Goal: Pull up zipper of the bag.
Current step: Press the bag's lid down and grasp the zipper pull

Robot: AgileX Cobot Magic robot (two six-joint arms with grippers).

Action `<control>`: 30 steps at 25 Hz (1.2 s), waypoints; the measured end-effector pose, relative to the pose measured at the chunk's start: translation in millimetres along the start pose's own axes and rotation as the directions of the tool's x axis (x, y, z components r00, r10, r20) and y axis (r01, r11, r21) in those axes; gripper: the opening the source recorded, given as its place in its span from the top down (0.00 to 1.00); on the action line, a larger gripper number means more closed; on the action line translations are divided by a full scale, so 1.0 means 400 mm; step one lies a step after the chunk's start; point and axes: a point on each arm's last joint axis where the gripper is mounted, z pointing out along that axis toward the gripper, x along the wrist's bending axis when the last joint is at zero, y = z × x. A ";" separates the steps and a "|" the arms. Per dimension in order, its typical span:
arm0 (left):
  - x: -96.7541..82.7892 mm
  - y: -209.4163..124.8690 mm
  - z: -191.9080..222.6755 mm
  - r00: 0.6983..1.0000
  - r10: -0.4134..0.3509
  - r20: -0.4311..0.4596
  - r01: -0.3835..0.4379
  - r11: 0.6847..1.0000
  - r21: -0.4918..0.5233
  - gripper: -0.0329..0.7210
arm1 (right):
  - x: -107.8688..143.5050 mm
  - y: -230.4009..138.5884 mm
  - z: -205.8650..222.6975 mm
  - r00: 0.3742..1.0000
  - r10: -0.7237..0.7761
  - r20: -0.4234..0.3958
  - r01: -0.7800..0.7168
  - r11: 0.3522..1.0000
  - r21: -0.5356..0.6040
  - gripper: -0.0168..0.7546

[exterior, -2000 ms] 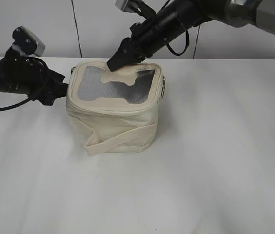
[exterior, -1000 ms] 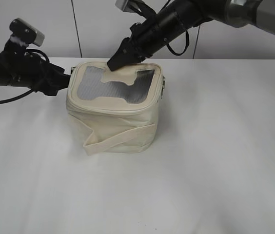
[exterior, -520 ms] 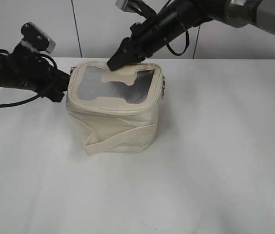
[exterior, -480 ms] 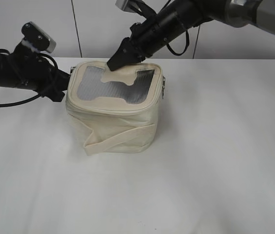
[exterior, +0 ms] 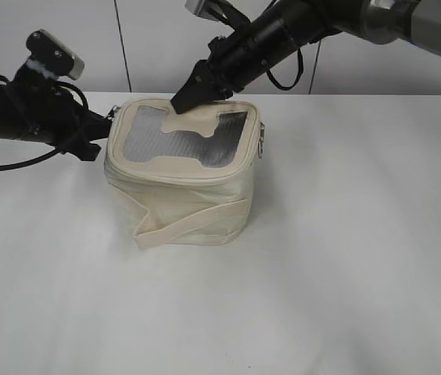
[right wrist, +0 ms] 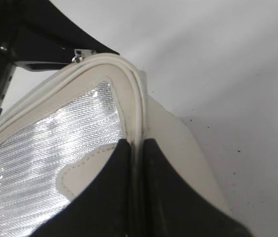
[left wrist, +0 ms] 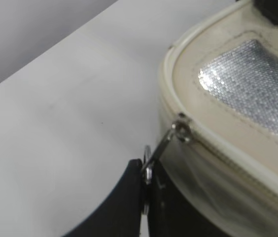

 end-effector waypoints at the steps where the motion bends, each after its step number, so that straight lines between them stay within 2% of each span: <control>1: -0.004 0.002 -0.014 1.000 -0.006 -0.008 0.006 1.000 0.001 0.94 | 0.000 0.000 0.000 1.000 0.004 0.000 -0.004 1.000 0.000 0.91; 6: -0.042 0.013 -0.107 0.999 -0.015 -0.043 0.014 1.000 -0.016 0.94 | 0.000 0.000 0.000 0.999 0.040 0.000 -0.040 0.999 0.000 0.91; 10: -0.074 0.007 -0.162 0.997 -0.061 -0.053 0.059 0.998 -0.026 0.94 | 0.004 0.001 0.002 0.998 0.056 -0.010 -0.056 0.998 0.000 0.91; 22: -0.158 -0.063 -0.242 0.986 -0.157 -0.053 0.158 0.987 0.015 0.94 | 0.017 0.003 0.012 0.992 0.124 -0.031 -0.124 0.992 0.004 0.91; 27: -0.192 -0.065 -0.268 0.977 -0.214 0.023 0.213 0.977 0.015 0.94 | 0.016 0.003 0.012 0.990 0.141 -0.026 -0.141 0.990 0.002 0.91; 30: -0.226 -0.064 -0.265 0.976 -0.197 0.096 0.193 0.980 0.051 0.94 | 0.015 0.003 0.012 0.989 0.147 -0.021 -0.147 0.989 0.002 0.91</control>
